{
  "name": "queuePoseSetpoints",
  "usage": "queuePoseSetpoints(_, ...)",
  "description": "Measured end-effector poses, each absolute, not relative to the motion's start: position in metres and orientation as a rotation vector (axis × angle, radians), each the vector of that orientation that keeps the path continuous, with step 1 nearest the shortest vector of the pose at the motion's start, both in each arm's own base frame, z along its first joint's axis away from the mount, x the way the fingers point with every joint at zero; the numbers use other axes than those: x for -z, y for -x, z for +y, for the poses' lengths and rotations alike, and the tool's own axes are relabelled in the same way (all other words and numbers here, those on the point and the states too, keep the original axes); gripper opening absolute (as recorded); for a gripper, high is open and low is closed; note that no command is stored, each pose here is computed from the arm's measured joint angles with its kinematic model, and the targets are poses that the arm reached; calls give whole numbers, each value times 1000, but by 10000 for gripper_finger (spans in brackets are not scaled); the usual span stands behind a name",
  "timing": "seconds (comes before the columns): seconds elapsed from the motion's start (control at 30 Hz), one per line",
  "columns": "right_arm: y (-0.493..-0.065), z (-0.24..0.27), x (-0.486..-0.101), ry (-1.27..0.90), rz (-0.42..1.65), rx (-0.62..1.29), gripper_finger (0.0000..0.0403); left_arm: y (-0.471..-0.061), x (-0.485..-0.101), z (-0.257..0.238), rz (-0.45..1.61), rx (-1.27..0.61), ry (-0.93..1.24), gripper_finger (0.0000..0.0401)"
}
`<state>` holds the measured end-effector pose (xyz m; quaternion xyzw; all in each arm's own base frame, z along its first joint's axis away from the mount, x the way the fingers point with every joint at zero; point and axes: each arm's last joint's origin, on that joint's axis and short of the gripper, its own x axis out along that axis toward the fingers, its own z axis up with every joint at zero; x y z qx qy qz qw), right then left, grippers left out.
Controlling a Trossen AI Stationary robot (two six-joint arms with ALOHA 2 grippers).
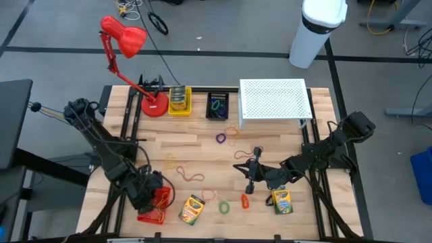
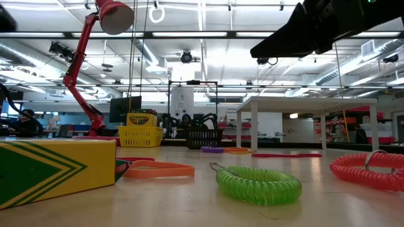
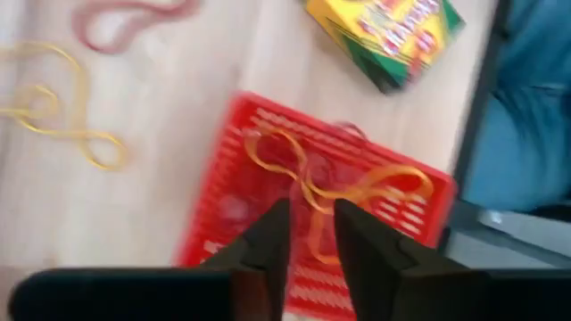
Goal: Pick & Place Office Desk Supplies
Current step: Put the black spiral keychain into the black bin
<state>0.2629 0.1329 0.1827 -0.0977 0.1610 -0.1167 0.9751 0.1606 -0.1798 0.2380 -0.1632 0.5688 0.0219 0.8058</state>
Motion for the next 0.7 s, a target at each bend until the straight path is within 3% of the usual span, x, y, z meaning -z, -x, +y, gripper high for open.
queuePoseSetpoints(0.2, -263, 133, -184, 186, 309, 235, 17, -174, -237, -165, 1247, -28, 297, 153)
queuePoseSetpoints(0.37, -263, 133, -184, 188, 312, 235, 17, -180, -237, -159, 1293, 67, 248, 162)
queuePoseSetpoints(0.53, -263, 133, -184, 190, 313, 235, 17, -187, -238, -153, 1240, 117, 143, 121)
queuePoseSetpoints(0.7, -263, 133, -184, 190, 313, 235, 17, -205, -242, -146, 1111, 232, 39, 44)
